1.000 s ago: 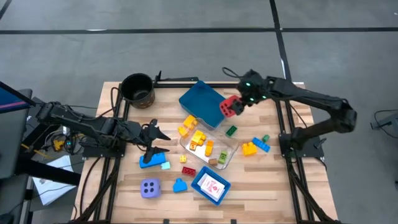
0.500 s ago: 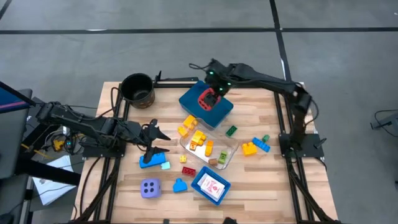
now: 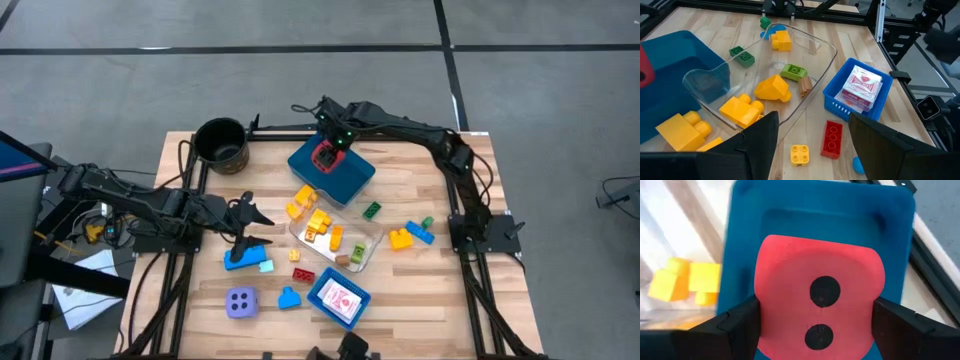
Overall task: Pick & Place Toys
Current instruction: Put the red dice into the ocean blue bin
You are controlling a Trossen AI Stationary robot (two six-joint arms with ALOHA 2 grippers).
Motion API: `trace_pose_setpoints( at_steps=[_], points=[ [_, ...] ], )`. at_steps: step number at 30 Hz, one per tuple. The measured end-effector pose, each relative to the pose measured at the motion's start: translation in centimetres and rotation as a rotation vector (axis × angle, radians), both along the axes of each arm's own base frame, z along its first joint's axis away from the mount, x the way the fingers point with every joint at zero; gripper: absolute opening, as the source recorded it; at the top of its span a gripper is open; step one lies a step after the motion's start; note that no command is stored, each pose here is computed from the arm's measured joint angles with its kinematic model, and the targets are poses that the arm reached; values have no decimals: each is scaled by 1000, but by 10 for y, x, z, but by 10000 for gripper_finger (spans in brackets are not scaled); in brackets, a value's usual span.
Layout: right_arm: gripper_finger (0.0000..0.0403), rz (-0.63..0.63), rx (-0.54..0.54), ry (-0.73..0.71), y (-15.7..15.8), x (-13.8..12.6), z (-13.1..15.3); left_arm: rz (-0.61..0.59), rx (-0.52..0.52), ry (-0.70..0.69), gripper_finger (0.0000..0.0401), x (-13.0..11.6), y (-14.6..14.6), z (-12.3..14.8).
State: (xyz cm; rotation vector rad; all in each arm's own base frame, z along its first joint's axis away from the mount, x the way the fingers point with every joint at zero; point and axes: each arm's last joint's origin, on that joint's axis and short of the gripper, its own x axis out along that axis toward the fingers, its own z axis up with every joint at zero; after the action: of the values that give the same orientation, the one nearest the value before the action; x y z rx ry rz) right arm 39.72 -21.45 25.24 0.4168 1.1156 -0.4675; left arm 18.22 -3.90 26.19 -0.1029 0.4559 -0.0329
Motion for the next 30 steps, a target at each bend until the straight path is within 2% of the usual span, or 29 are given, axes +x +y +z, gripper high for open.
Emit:
trace_pose_setpoints(
  at_steps=[7, 23, 30],
  points=[
    [304, 8, -55, -23, -4, 5, -2, 0, -1, -1, 237, 0, 0, 0],
    [306, 33, -54, -29, -3, 6, -2, 0, -1, 0, 237, 0, 0, 0],
    [342, 67, -79, -69, 6, 16, 0, 1, -1, -1, 237, 0, 0, 0]
  ],
)
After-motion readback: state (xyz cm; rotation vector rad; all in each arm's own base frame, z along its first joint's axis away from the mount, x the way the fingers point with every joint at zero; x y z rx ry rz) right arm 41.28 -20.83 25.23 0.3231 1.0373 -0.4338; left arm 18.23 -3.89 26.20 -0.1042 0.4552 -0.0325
